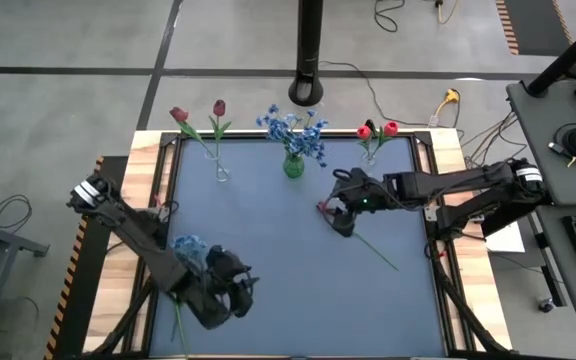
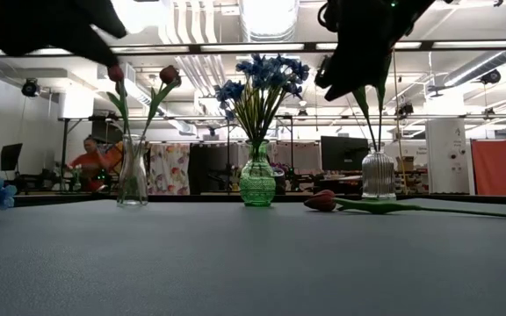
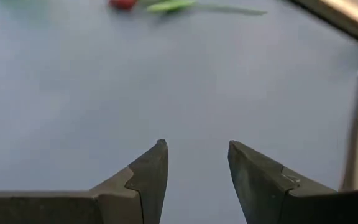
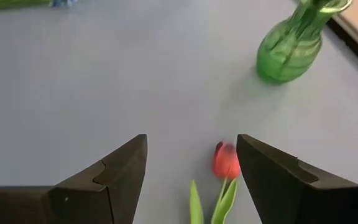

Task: Sort flowers into vase by color
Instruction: Put the pink flower into the right transparent vase

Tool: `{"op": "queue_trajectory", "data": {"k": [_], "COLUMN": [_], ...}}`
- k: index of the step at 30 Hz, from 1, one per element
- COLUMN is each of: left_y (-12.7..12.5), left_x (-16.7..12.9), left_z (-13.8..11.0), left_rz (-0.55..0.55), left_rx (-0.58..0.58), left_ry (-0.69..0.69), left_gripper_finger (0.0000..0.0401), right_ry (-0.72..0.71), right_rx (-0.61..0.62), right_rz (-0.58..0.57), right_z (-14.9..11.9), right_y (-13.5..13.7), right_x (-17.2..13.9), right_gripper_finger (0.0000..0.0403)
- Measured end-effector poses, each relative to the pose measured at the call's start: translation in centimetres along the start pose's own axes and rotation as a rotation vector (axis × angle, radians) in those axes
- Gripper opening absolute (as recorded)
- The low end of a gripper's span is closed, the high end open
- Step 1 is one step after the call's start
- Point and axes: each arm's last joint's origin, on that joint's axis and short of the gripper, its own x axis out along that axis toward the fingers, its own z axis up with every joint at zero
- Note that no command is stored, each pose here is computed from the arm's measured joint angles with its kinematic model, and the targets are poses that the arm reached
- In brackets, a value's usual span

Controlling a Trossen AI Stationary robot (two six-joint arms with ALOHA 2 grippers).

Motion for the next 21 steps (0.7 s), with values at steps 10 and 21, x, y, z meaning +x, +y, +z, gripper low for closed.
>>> {"op": "queue_trajectory", "data": {"k": [10, 21], "left_y": [-2.2, -3.2], "left_x": [-1.1, -0.2], "left_z": [-3.1, -4.9], "left_rz": [0.480, 0.763], "left_rx": [-0.258, -0.386], "left_ry": [0.183, 0.260], "left_gripper_finger": [0.0152, 0.0152], "right_ry": [0.066, 0.044], "right_rx": [-0.042, -0.054], "right_rz": [0.041, 0.056], "right_z": [-1.2, -1.1], "right_y": [1.8, 2.1], "right_x": [-0.5, -0.5], "right_gripper_finger": [0.0238, 0.0238]}}
